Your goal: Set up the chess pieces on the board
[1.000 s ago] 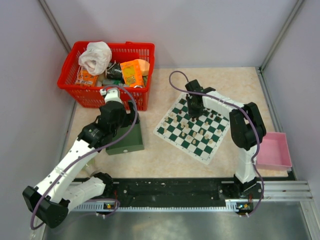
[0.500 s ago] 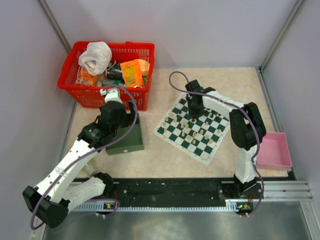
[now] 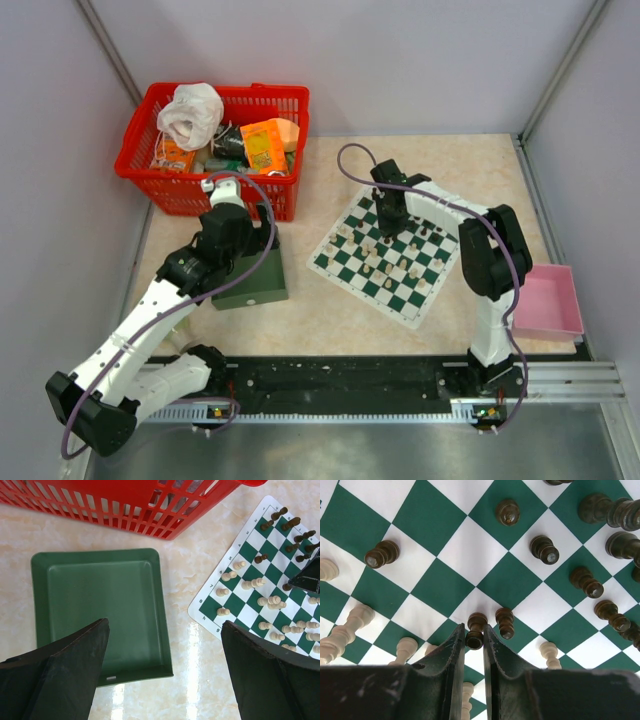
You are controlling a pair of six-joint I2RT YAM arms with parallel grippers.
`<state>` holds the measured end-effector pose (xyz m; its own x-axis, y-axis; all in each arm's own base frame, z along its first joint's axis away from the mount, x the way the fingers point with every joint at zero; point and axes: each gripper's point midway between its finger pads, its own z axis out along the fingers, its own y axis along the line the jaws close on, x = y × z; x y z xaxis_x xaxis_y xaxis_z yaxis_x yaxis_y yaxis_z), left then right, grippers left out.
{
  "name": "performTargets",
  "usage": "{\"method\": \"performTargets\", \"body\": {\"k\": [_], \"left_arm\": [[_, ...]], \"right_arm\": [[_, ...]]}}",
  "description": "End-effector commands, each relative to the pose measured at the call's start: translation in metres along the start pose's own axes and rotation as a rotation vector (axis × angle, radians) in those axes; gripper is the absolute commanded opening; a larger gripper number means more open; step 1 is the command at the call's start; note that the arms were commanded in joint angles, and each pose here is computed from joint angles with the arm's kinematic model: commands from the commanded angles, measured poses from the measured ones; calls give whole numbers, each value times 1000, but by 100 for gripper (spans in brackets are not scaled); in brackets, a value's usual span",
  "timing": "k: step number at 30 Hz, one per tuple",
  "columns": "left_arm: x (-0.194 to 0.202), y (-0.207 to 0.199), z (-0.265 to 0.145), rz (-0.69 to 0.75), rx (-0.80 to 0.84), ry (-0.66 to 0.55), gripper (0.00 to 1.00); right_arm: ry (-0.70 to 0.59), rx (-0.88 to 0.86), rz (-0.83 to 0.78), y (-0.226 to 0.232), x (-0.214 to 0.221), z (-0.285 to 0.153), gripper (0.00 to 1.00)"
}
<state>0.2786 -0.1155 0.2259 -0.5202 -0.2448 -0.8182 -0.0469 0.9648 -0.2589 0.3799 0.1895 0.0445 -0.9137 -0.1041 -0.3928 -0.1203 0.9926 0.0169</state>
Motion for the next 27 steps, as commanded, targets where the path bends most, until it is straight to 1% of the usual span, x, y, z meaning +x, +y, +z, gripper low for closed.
{"method": "performTargets", "body": {"k": [1, 7, 11, 16, 21, 24, 27], "left_arm": [[-10, -3, -3, -34, 16, -41, 99], [-11, -3, -4, -30, 15, -42, 99], [-12, -2, -5, -32, 13, -47, 99], [-11, -1, -6, -26, 13, -45, 99], [-11, -1, -7, -41, 18, -48, 99], [-11, -4, -7, -44, 33, -47, 99], [-11, -6, -6, -39, 38, -43, 99]], "right_arm": [[-75, -22, -9, 8, -26, -23, 14], [-152, -92, 15, 18, -44, -57, 13], [-205, -74, 55, 3, -49, -82, 13], [-247, -53, 170, -42, -47, -105, 13], [-304, 23, 317, -110, -38, -122, 13], [-294, 94, 416, -153, -22, -116, 13], [-280, 125, 480, -176, -10, -103, 13]]}}
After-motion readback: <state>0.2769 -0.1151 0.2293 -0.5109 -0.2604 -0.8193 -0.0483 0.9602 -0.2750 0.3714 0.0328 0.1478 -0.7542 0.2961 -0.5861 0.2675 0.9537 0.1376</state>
